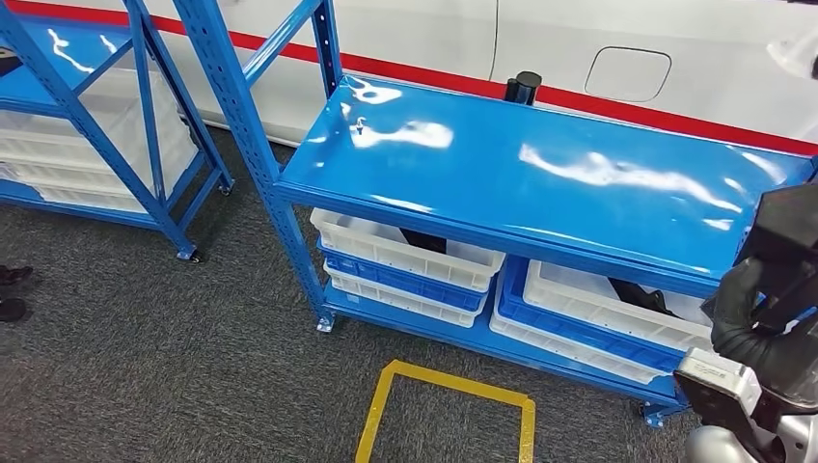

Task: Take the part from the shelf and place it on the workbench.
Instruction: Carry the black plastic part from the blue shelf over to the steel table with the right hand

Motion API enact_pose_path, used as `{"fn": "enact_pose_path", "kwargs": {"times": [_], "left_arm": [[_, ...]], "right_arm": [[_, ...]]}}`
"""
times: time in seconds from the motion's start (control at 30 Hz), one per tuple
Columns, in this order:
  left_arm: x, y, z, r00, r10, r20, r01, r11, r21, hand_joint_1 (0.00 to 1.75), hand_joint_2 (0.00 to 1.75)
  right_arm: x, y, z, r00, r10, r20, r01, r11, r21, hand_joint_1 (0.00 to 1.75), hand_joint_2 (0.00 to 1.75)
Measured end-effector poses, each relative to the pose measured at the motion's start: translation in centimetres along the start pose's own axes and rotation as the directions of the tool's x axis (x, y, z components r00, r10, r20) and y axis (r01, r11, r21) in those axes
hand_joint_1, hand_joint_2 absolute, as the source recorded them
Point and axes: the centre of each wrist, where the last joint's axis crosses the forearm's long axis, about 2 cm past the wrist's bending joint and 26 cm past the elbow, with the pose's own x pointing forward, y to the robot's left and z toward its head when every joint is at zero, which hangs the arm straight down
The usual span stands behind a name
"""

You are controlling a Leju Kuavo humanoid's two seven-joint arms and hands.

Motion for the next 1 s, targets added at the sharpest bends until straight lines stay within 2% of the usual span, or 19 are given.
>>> {"fn": "enact_pose_path", "kwargs": {"times": [0.2,0.33,0.57,1.0], "left_arm": [[0.0,0.1,0.0,1.0,0.002,-0.007,-0.002,1.0,0.007,0.0,1.75],[-0.1,0.2,0.0,1.0,0.003,-0.011,-0.003,1.0,0.009,0.0,1.75],[-0.1,0.3,-0.1,1.0,-0.002,0.0,0.002,1.0,0.003,0.0,1.75],[0.0,0.4,-0.1,1.0,-0.001,0.003,0.001,1.0,0.011,0.0,1.75]], "right_arm": [[-0.5,0.2,0.1,1.0,0.004,-0.015,-0.004,1.0,0.014,1.75,1.75],[-0.9,0.2,0.4,0.998,-0.015,-0.064,0.016,1.0,0.025,1.75,1.75],[-1.8,-0.8,2.1,0.989,-0.014,-0.144,0.026,0.996,0.083,1.75,1.75],[-2.6,-1.7,3.0,0.981,0.014,-0.196,0.006,0.995,0.102,1.75,1.75]]}}
